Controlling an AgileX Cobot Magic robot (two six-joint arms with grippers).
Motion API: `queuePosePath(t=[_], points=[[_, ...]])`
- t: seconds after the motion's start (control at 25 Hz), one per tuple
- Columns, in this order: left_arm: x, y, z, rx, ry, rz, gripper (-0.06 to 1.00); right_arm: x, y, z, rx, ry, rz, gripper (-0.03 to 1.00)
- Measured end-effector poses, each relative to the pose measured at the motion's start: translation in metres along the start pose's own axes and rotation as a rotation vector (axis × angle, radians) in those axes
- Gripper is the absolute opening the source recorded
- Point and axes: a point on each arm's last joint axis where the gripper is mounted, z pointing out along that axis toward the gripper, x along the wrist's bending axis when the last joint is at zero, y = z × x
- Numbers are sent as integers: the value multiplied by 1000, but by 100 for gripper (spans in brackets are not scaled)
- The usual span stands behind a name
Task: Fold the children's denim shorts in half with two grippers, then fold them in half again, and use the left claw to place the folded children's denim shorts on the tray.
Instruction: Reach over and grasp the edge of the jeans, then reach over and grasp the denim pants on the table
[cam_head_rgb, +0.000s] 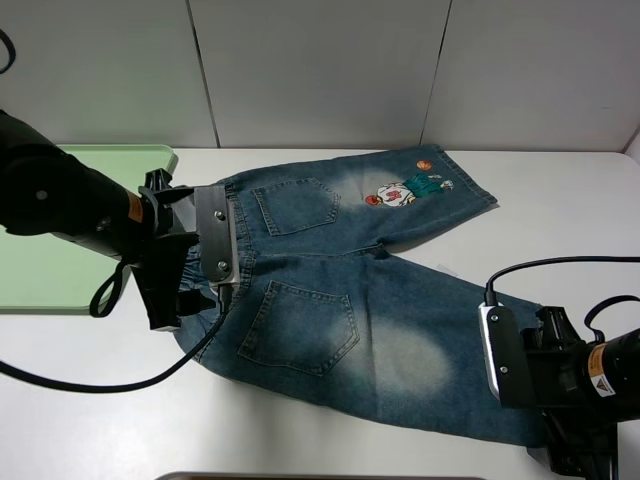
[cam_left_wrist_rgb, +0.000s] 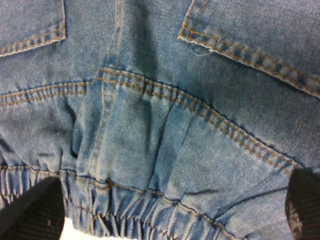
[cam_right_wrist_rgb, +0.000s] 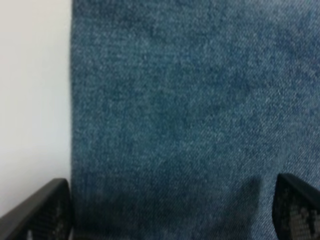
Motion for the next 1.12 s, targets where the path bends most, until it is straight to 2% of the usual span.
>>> queuePosePath(t=[0.12,0.32,0.44,0.76,1.12], points=[[0,0,0,-3,3,0,87,0,0,1,2,4,1,51],[0,0,0,-5,5,0,87,-1,1,3,-13,-8,-33,12],[1,1,0,-8,7,0,87,-1,1,3,-12,-12,-58,-1],[1,1,0,-6,6,0,87,-2,1,3,-11,-15,-80,-2],[-9,-10,-1,108,-99,-29,87,-2,2,3,-16,-20,-80,-2]])
